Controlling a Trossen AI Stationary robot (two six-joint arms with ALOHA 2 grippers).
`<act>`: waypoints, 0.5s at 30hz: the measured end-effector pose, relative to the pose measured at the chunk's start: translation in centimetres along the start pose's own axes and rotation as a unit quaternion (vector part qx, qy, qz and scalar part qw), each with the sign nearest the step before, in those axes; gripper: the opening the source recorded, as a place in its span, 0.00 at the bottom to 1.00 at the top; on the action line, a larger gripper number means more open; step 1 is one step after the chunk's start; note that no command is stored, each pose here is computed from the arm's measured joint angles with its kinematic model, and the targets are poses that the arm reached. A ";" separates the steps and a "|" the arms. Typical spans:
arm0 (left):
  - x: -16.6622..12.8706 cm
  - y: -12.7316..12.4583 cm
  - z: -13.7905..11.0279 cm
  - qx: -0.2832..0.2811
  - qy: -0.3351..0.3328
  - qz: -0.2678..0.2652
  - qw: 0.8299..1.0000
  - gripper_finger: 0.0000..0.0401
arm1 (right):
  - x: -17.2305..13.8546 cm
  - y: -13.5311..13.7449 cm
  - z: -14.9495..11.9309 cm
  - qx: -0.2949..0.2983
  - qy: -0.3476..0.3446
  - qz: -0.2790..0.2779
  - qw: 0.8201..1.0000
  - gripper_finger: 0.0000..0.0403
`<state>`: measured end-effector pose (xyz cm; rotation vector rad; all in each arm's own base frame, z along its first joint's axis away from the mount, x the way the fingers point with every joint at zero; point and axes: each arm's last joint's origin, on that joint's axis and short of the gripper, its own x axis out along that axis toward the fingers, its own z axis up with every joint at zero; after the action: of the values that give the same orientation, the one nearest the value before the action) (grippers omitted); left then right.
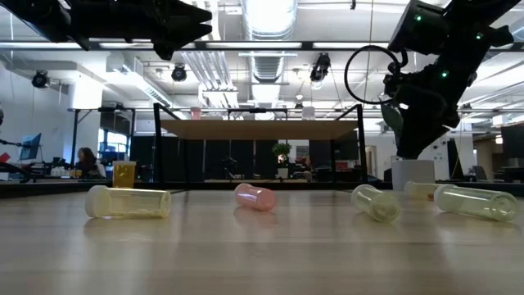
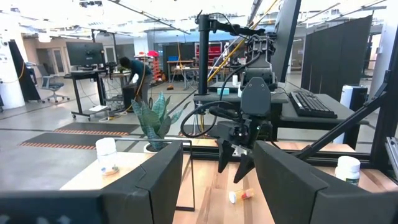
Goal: Pick and place medicine bottles onto shelf by color
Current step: Put the top yellow pill bottle on the shelf
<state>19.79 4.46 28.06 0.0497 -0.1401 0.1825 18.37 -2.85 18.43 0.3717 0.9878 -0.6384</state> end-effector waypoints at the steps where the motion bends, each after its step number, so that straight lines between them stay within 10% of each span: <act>1: 0.0 0.0 0.0 0.000 0.000 0.000 1.000 0.45 | 0.0 0.0 0.0 0.000 0.000 0.000 1.000 0.60; 15: 0.0 0.0 0.0 0.000 0.000 0.000 1.000 0.45 | 1.2 -0.6 -1.9 0.033 0.035 -0.004 0.999 0.60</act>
<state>19.78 4.46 28.03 0.0496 -0.1395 0.1825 17.28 -2.63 16.44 0.4512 1.0369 -0.6699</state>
